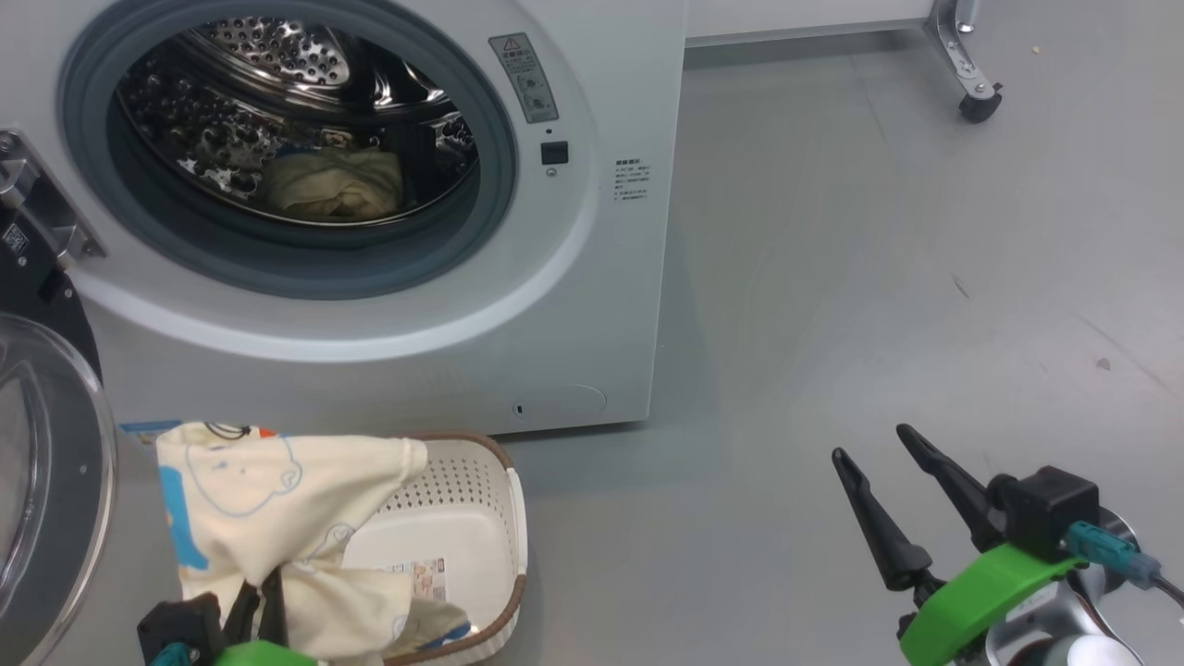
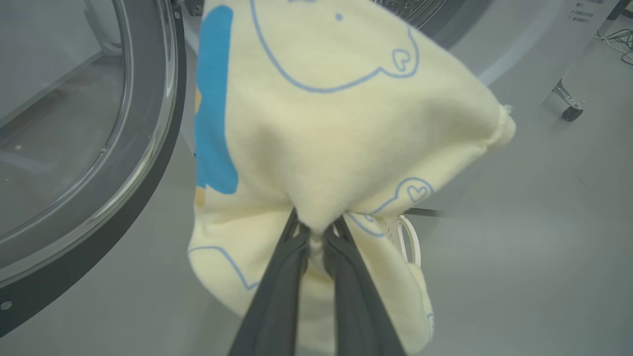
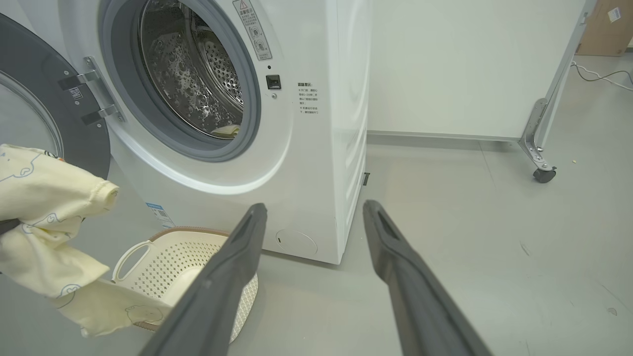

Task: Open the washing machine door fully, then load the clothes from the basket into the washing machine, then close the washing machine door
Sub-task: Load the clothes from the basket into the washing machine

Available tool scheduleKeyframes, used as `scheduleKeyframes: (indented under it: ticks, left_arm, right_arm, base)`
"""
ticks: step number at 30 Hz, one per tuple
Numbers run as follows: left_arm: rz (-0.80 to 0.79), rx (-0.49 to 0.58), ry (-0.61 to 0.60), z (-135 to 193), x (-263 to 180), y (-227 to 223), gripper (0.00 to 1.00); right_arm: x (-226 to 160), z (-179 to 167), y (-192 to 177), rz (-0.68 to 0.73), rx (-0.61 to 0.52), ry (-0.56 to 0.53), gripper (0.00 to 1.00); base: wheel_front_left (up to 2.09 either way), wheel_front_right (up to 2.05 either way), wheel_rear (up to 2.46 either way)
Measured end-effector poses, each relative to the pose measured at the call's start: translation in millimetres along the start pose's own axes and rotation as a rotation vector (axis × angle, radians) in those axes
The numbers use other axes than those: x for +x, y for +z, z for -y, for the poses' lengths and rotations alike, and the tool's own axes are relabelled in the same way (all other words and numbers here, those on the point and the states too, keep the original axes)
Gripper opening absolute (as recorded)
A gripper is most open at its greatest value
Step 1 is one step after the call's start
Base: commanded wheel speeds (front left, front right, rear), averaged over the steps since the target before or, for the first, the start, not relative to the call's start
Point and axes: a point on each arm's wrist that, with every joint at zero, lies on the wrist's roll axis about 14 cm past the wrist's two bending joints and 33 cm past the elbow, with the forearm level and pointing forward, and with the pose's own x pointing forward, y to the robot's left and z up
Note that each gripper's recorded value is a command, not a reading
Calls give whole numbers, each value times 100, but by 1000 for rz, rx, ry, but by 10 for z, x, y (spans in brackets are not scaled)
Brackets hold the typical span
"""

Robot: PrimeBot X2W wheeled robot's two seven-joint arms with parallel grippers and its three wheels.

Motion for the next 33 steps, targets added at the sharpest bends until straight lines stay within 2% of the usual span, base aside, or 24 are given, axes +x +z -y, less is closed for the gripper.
scheduleKeyframes:
  ticks: [19, 26, 33]
  left_arm:
    - [-5, -3, 0, 18, 121, 13, 0]
    - [21, -27, -38, 169, 510, 237, 0]
    - [3, -5, -90, 344, 1041, 339, 0]
  right_arm:
    - [64, -16, -120, -39, 14, 7, 100]
    - [239, -21, -120, -39, 18, 18, 100]
    - [390, 87, -196, -51, 22, -8, 100]
  base:
    - [0, 0, 0]
    - [0, 0, 0]
    - [0, 0, 0]
